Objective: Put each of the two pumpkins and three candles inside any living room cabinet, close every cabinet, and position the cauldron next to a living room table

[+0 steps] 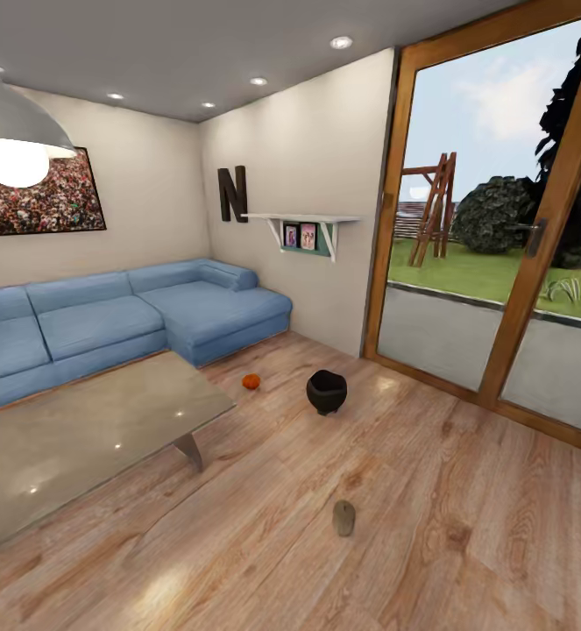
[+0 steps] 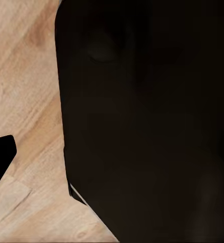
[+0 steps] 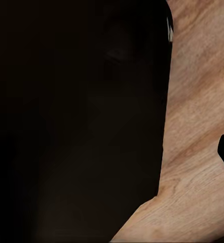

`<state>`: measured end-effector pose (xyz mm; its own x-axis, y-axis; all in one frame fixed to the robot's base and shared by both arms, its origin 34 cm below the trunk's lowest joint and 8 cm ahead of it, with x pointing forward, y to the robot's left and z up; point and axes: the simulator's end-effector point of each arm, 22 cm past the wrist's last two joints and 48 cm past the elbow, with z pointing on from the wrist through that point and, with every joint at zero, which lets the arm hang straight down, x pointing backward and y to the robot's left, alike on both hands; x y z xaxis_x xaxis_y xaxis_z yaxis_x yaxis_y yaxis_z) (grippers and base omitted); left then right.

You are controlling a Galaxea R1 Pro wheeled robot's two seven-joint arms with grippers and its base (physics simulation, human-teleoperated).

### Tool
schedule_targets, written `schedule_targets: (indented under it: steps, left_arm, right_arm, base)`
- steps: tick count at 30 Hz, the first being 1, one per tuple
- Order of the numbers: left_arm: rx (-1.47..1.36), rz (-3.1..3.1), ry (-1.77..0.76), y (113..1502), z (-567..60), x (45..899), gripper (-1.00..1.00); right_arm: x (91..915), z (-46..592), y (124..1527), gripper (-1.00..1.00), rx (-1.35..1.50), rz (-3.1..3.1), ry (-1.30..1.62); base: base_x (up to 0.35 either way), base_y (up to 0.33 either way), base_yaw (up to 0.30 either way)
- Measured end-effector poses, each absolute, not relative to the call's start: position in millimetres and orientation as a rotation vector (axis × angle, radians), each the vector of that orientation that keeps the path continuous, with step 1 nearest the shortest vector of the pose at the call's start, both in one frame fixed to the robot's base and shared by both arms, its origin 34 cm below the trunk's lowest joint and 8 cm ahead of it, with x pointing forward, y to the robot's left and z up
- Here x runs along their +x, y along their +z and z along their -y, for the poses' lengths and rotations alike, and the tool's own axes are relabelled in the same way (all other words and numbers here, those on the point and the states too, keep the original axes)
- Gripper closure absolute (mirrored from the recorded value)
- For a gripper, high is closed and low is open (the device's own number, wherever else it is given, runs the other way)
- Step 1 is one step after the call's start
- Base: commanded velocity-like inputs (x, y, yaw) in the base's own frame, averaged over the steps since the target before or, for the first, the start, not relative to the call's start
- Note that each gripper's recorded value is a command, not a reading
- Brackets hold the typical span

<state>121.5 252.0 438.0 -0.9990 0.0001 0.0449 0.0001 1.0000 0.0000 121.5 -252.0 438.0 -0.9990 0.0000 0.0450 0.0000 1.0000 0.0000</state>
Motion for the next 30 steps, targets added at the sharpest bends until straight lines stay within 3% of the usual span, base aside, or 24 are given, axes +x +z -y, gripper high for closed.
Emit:
schedule_targets:
  steps: [30]
  left_arm:
    - [0.004, 3.198, -0.005, 438.3, -256.2, 141.2, -1.0]
  right_arm:
    - [125.9, 253.9, 437.8, -1.0, -0.028, 3.108, 0.008]
  base:
    - [-0.012, 0.001, 0.0]
